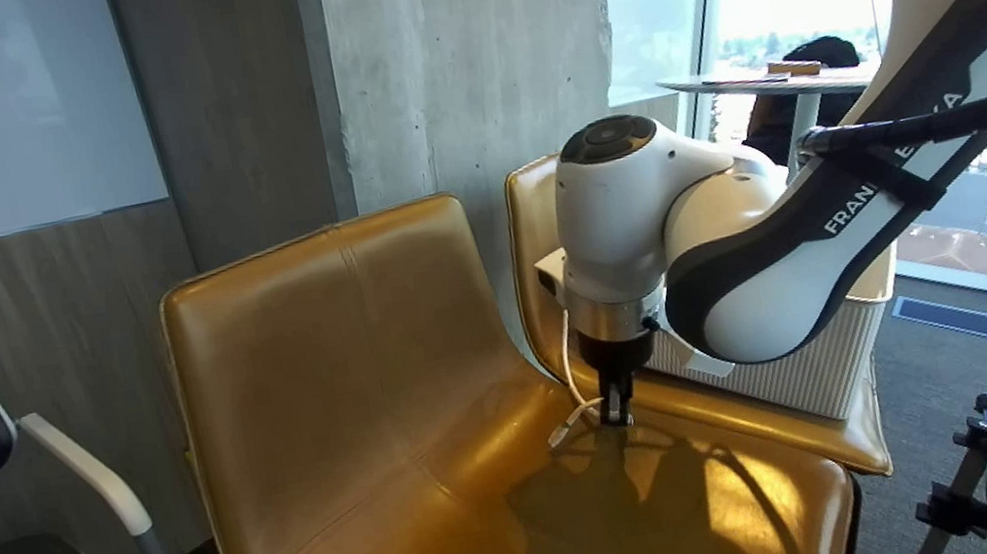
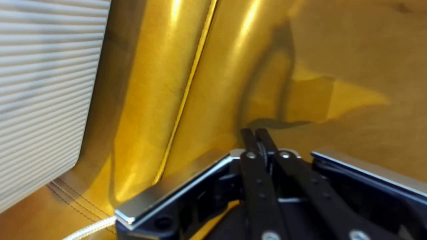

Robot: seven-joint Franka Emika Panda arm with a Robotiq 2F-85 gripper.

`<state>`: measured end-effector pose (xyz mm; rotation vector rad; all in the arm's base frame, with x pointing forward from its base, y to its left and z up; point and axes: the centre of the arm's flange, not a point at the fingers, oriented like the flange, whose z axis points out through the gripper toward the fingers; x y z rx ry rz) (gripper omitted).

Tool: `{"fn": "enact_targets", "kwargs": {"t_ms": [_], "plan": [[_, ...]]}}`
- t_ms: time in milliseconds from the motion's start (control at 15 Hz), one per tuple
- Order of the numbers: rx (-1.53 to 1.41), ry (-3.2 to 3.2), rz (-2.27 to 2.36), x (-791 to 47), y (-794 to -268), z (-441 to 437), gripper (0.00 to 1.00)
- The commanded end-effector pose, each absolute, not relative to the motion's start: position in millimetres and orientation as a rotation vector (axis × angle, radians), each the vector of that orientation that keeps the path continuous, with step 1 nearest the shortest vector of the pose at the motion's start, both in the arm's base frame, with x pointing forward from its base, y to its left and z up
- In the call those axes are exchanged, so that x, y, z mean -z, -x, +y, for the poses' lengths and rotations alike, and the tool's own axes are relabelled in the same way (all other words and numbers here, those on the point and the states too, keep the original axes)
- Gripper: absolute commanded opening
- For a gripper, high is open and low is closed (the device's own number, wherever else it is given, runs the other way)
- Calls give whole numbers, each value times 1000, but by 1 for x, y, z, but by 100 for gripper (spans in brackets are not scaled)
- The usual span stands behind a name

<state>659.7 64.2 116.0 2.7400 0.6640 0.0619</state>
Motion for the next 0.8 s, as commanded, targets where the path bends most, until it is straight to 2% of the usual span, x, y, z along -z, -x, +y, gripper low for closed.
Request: {"fn": "enact_targets", "kwargs": {"t_ms": [0,333,733], "plan": [[-97,-2706,711,-168,-672,81,1],[-211,-2592,726,-285,-707,76,1],[-218,-2415,589,-445,-741,0,1]]}}
